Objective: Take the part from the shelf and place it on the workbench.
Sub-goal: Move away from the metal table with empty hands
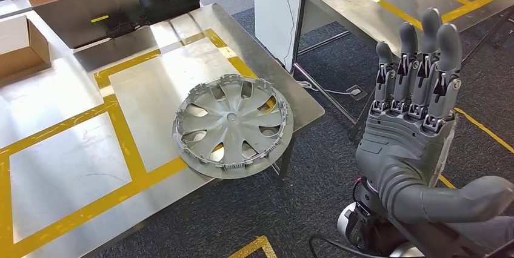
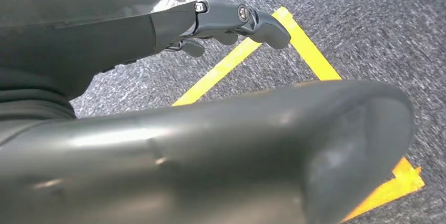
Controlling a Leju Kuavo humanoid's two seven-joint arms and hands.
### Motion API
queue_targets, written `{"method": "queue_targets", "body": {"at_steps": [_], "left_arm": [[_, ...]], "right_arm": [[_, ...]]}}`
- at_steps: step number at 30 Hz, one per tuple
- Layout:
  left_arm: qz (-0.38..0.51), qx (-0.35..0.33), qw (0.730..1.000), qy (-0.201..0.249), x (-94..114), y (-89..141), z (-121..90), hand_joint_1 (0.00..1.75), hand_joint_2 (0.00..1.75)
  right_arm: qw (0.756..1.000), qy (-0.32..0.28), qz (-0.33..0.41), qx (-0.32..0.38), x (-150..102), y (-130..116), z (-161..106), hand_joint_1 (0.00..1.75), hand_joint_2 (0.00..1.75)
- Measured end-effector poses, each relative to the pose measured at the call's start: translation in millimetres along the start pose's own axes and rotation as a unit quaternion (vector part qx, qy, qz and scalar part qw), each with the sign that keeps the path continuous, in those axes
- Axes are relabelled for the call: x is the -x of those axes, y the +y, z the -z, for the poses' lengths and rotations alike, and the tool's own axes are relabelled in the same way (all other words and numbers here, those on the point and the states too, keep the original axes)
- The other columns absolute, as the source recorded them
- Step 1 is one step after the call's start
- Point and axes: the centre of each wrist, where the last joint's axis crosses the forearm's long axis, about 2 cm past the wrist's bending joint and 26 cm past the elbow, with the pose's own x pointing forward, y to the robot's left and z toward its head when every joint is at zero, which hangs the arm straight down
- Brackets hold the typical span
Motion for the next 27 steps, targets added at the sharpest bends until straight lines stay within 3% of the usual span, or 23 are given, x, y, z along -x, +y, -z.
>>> {"method": "queue_targets", "body": {"at_steps": [27], "left_arm": [[0.002, -0.004, 1.000, 0.005, 0.2, 5.5, 2.1, 0.00, 0.00]], "right_arm": [[1.000, 0.006, 0.018, 0.003, 5.2, 1.7, -0.7, 0.00, 0.00]]}}
